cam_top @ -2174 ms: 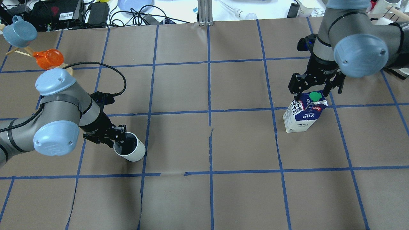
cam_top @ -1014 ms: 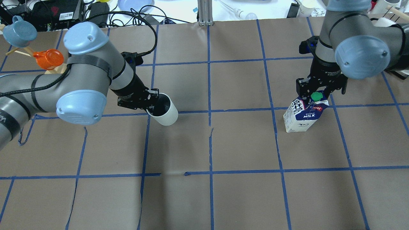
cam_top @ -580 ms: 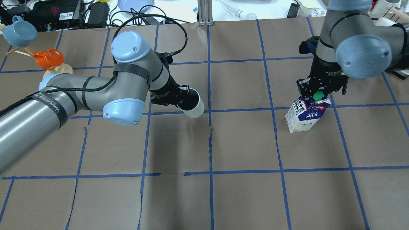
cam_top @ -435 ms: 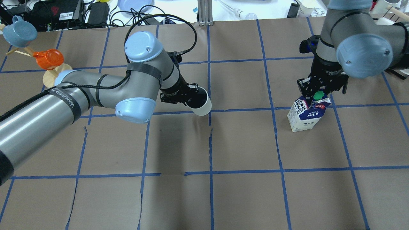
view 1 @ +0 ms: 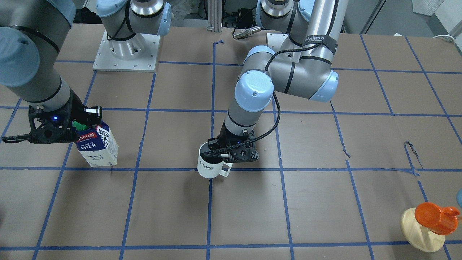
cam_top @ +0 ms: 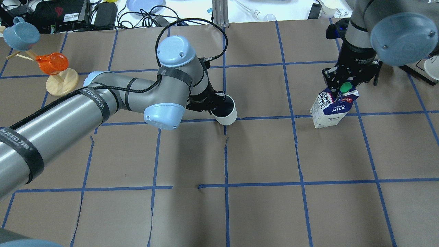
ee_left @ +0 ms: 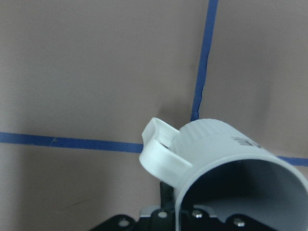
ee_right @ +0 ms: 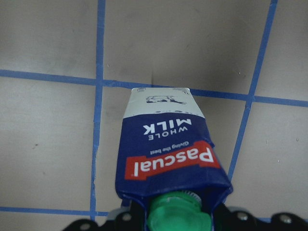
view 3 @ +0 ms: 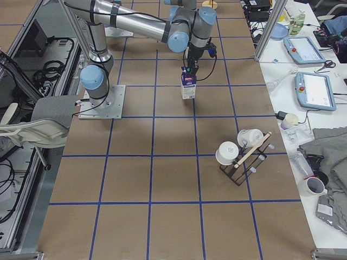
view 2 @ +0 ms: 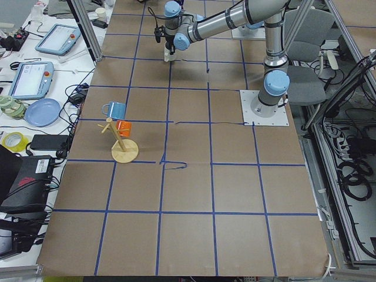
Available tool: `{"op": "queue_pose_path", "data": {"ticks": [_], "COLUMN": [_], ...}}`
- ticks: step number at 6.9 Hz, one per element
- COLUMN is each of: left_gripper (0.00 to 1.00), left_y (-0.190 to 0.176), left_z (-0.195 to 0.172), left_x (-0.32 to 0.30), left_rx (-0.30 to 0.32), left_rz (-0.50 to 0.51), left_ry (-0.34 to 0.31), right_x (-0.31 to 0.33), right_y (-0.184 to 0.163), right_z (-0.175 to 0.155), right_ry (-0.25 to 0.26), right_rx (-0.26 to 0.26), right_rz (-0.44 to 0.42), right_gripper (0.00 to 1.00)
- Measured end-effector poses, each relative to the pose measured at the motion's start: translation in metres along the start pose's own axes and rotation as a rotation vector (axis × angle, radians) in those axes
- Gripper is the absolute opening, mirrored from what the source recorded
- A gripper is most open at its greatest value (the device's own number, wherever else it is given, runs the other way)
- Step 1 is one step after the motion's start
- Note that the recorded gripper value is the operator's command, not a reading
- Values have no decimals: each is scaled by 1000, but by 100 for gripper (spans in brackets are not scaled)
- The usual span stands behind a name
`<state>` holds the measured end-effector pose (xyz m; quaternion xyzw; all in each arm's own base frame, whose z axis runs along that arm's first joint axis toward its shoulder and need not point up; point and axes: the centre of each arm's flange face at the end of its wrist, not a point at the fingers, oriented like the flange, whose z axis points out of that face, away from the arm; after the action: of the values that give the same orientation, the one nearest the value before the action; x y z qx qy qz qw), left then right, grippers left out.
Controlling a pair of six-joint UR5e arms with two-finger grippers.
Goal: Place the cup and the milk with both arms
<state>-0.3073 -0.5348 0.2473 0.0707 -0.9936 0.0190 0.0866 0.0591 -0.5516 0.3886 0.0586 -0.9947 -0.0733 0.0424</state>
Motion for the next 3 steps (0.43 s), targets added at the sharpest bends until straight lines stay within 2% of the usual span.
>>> {"op": "queue_pose_path", "data": {"ticks": [1, 2, 3], "left_gripper": [44, 60, 98], "left_y": [-1, -3, -8], "left_z": [4, 3, -7], "left_x": [0, 0, 0], "left_rx": [-5, 2, 28], "left_rz": [2, 8, 16], "left_ry": [-5, -11, -25], "right_x": [0, -1, -4], "right_y": [-3, -4, -6], "right_z": [-10, -14, -14], "right_ry": [-7, -20, -41], "right_rx": [16, 26, 34], "right_rz": [14, 33, 61], "right_gripper": [33, 33, 33]}}
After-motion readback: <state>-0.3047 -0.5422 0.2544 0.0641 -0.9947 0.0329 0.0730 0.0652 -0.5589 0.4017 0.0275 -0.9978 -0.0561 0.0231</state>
